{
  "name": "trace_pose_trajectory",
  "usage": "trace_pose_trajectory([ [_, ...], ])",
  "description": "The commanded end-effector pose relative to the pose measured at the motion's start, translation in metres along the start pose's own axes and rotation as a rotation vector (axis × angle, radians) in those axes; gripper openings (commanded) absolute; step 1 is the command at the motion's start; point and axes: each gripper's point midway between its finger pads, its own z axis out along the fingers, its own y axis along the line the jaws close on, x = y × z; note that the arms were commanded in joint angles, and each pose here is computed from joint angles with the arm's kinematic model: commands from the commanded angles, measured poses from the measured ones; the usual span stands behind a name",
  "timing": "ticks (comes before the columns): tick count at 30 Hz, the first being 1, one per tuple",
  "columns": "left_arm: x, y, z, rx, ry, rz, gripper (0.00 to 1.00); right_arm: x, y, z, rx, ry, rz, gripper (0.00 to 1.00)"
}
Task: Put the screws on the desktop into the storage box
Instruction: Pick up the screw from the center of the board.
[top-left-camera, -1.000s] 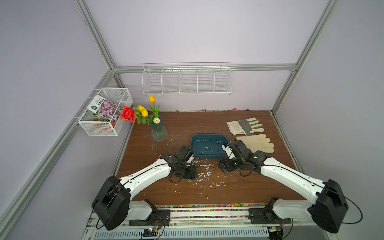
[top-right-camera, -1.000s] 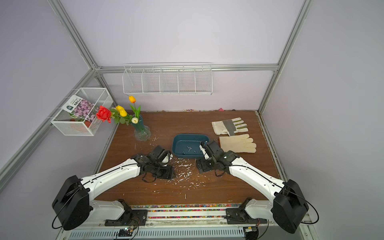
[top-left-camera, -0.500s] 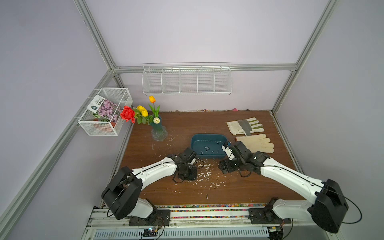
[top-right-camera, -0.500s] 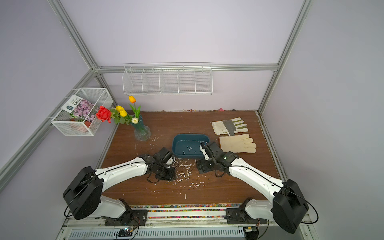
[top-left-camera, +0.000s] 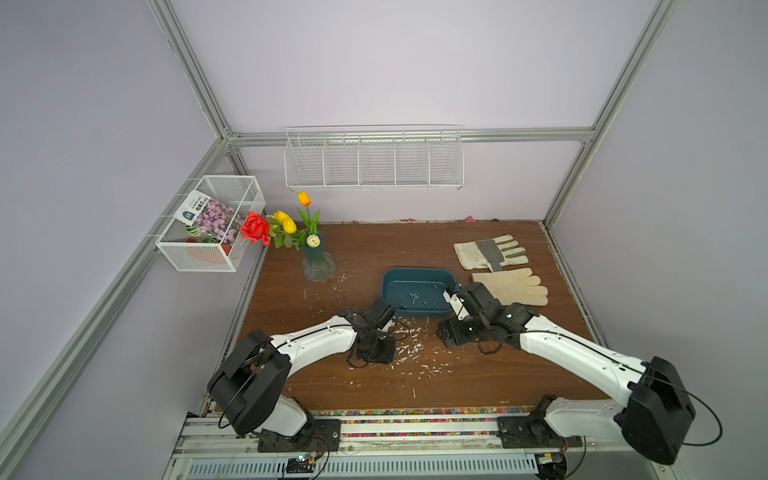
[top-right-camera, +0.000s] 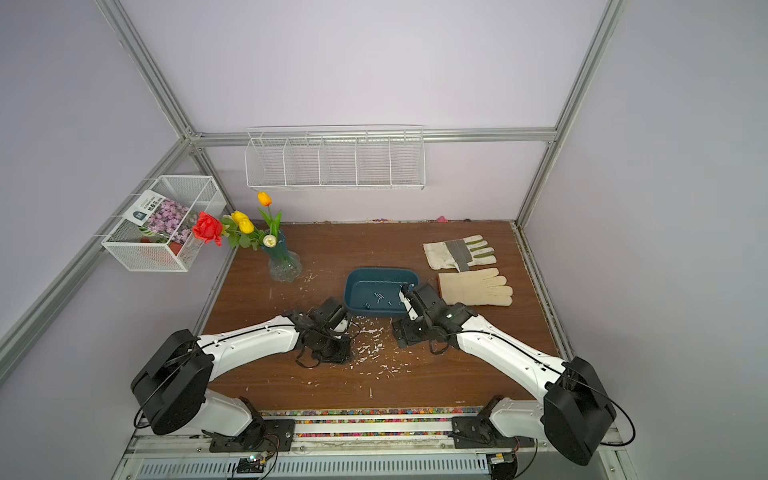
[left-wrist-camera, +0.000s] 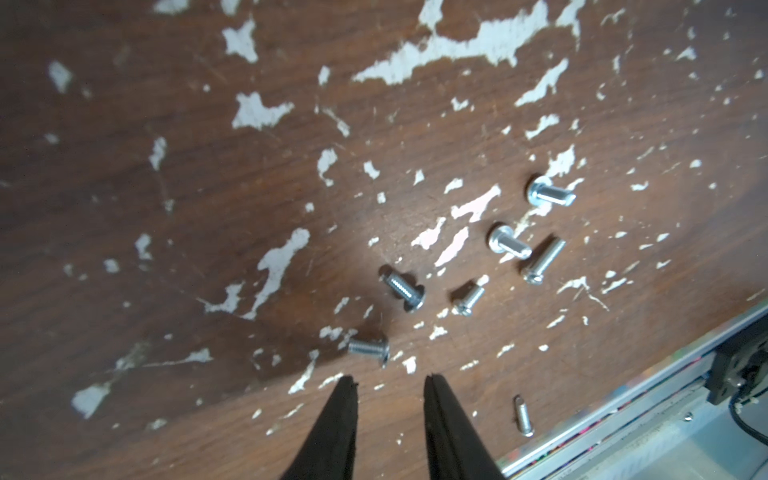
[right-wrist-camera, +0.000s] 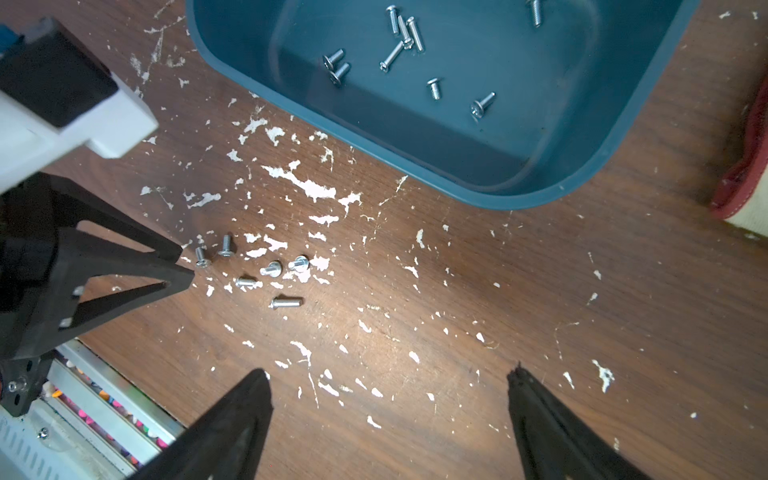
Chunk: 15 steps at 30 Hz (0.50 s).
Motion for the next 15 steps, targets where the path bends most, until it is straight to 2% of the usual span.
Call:
trace_pose_trajectory([
  [1, 0.0023, 0.0048, 0.0043, -0.023, 0.002, 0.007, 0.32, 0.0070, -0.0030, 0.0057, 0.010, 0.018, 0.007, 0.92],
  [15, 0.0013, 0.0069, 0.0082, -0.033, 0.003, 0.017, 0.33, 0.0078, -0.0055, 0.0039, 0.024, 0.017, 0.008, 0.92],
])
